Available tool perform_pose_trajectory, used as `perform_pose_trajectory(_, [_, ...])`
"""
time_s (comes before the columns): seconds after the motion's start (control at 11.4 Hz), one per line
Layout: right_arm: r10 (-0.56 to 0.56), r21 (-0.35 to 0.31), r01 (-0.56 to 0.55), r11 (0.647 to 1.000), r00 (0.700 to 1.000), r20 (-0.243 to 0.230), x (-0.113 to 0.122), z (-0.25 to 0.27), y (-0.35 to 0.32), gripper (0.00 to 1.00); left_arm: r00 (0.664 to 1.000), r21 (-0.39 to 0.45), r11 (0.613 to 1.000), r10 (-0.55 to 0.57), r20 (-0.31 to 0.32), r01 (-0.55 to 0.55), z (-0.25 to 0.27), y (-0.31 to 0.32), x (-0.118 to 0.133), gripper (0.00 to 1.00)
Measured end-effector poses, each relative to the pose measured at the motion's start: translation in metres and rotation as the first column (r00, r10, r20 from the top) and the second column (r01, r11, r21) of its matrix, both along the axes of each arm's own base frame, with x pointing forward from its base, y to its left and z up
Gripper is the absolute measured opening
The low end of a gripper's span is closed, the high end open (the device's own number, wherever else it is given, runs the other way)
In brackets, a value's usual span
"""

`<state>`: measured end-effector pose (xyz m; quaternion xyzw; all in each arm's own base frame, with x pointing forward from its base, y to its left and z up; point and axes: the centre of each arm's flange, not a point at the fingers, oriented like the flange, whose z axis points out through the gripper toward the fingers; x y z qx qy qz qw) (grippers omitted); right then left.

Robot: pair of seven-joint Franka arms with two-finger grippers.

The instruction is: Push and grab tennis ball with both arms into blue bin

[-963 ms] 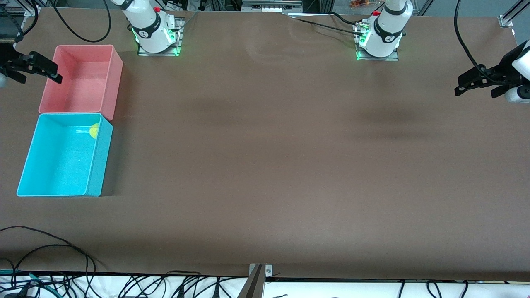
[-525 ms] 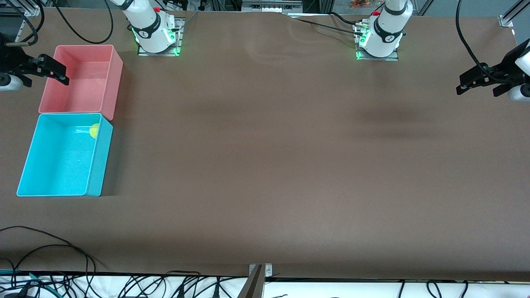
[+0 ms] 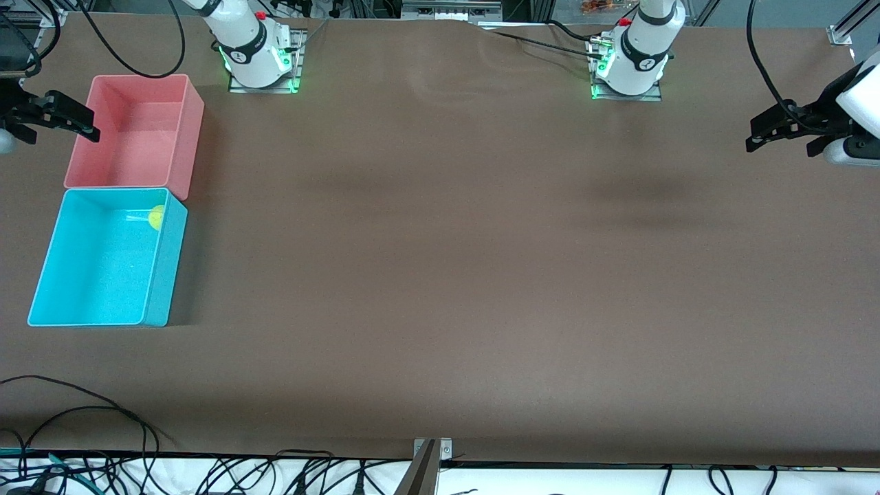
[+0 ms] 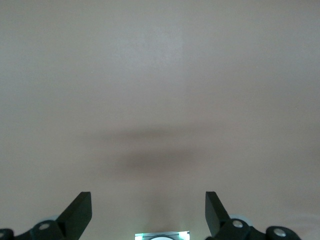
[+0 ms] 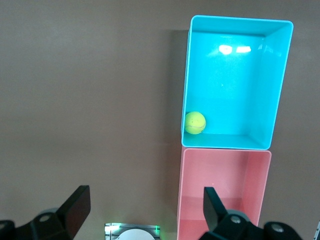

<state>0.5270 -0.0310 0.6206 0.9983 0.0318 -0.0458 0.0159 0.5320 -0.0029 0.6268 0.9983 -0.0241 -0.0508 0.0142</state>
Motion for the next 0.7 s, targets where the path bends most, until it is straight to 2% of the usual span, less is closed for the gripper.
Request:
perform_pose_trajectory(0.53, [0.003,-0.001,-0.003,1.000,1.000,-0.007,0.004,-0.002,0.002,1.00,0.999,0.000,1.000,0.020,0.034,-0.020,0.020,0.011,-0.001,1.00])
perform_pose_trajectory(0.7, [0.003,-0.001,-0.003,1.000,1.000,-0.003,0.004,0.000,0.002,1.00,0.998,0.012,1.000,0.022,0.066,-0.023,0.023,0.013,0.003,1.00])
